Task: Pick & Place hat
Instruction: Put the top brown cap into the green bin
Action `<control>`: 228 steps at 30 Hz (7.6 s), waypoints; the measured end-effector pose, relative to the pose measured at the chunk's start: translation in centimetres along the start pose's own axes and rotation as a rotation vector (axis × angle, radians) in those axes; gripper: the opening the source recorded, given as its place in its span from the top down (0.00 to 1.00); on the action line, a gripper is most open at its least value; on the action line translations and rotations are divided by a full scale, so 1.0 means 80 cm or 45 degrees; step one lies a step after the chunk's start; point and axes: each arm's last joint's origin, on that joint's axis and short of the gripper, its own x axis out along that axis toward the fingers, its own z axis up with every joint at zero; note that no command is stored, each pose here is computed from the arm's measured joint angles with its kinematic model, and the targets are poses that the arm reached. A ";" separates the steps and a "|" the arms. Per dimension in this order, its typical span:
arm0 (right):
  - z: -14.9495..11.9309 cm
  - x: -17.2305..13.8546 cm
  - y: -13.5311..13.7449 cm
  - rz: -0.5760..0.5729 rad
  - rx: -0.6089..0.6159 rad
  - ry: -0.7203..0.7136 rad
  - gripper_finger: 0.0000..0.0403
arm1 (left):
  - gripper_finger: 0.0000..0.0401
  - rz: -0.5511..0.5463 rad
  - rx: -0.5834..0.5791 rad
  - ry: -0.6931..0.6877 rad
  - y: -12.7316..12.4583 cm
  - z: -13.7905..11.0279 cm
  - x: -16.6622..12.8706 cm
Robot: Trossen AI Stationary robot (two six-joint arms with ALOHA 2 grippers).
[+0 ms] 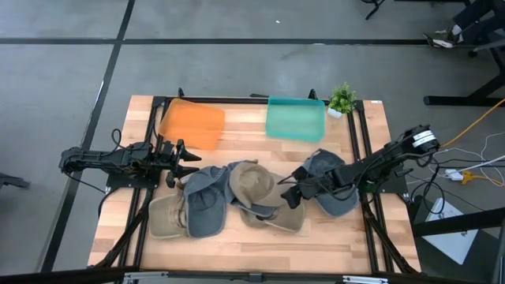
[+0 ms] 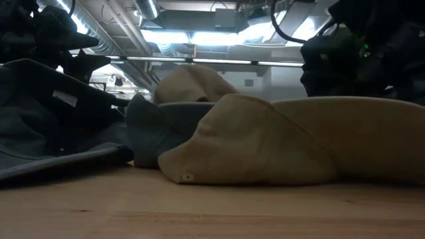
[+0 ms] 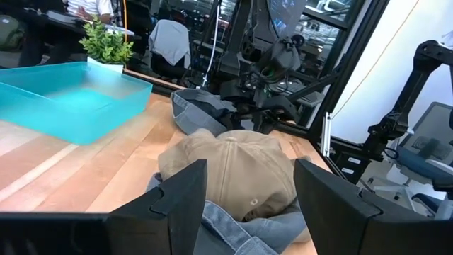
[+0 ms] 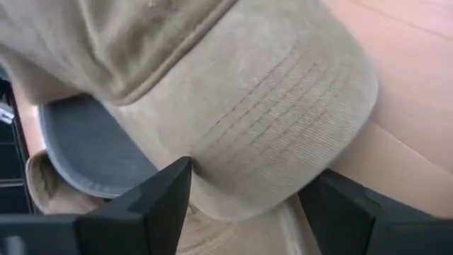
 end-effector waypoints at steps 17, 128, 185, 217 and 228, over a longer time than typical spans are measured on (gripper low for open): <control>0.041 -0.004 0.016 0.171 0.139 -0.288 0.92 | 0.48 0.000 0.000 -0.001 0.000 0.000 0.000; 0.255 -0.140 0.194 0.186 -0.956 -0.137 0.96 | 0.98 0.704 0.167 -0.064 -0.014 0.097 0.130; 0.253 -0.186 0.145 0.066 -0.869 -0.135 0.96 | 0.99 0.152 -0.465 0.033 -0.049 0.106 0.099; 0.252 -0.184 0.149 0.194 -0.790 -0.075 0.95 | 0.50 0.571 0.126 0.015 -0.018 0.105 0.105; 0.255 -0.186 0.160 0.355 -0.879 -0.108 0.95 | 0.56 0.458 0.123 -0.100 -0.009 0.116 0.120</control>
